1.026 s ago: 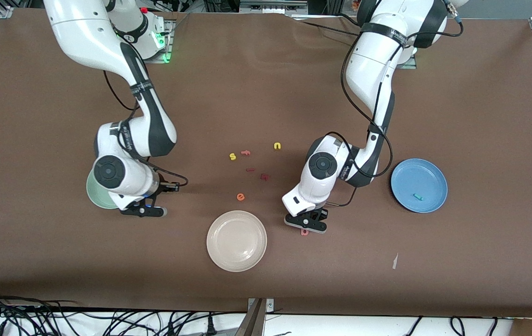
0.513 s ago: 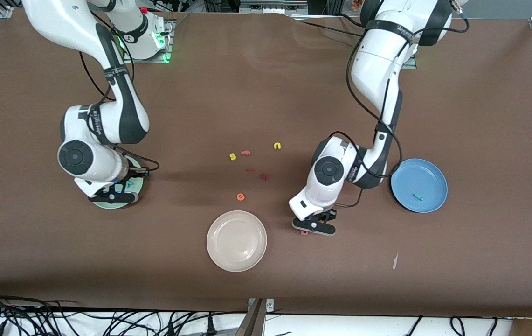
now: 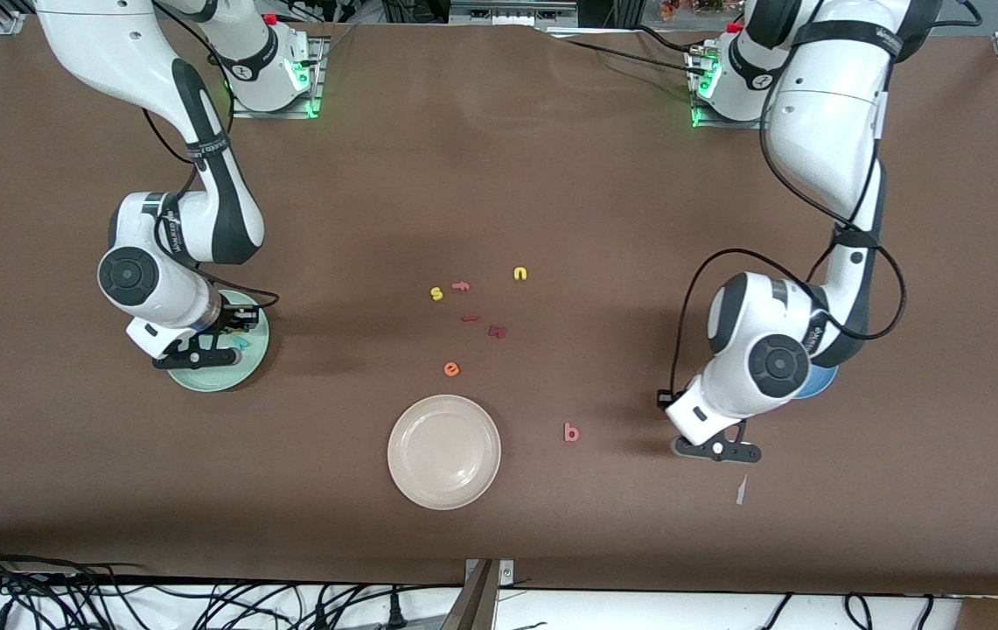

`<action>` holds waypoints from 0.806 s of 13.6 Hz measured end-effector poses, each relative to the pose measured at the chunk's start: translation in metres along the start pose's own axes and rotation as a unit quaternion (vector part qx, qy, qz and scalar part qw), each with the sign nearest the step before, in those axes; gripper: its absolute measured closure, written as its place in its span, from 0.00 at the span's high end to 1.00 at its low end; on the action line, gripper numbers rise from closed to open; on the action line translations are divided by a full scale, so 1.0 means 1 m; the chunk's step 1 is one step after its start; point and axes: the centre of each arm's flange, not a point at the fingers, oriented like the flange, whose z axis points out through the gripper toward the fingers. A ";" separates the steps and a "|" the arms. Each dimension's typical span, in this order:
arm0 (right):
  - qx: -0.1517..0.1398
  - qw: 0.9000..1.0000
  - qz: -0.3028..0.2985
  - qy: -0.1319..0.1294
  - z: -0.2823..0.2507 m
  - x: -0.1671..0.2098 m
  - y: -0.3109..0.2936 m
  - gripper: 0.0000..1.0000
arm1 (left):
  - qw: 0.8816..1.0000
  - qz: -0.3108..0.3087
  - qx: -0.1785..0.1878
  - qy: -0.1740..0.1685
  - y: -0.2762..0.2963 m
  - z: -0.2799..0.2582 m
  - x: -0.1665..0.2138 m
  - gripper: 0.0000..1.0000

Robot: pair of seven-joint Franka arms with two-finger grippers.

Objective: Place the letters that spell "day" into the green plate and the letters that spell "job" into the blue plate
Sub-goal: 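Place the o on the blue plate while the right gripper carries the a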

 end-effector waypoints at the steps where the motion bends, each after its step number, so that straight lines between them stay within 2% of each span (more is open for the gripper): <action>1: 0.001 1.000 0.000 0.000 -0.003 0.000 0.000 0.58 | 1.000 0.001 0.003 -0.017 -0.009 0.010 -0.011 0.27; 3: 0.003 1.000 -0.001 -0.007 -0.011 0.000 -0.001 0.78 | 0.999 0.018 0.014 -0.046 -0.036 0.019 -0.036 0.27; 5: 0.005 1.000 -0.001 -0.010 -0.018 -0.001 -0.002 0.99 | 0.997 0.038 0.017 -0.060 -0.083 0.011 -0.056 0.27; 8: 0.006 1.000 -0.002 -0.014 -0.020 -0.001 -0.003 1.00 | 0.997 0.059 0.004 -0.059 -0.154 -0.009 -0.075 0.27; 10: 0.007 1.000 -0.004 -0.020 -0.025 0.000 -0.005 1.00 | 0.996 0.062 -0.002 -0.063 -0.182 -0.007 -0.083 0.28; 11: 0.007 1.000 -0.005 -0.028 -0.030 0.002 -0.006 1.00 | 0.996 0.061 -0.004 -0.067 -0.187 -0.003 -0.086 0.32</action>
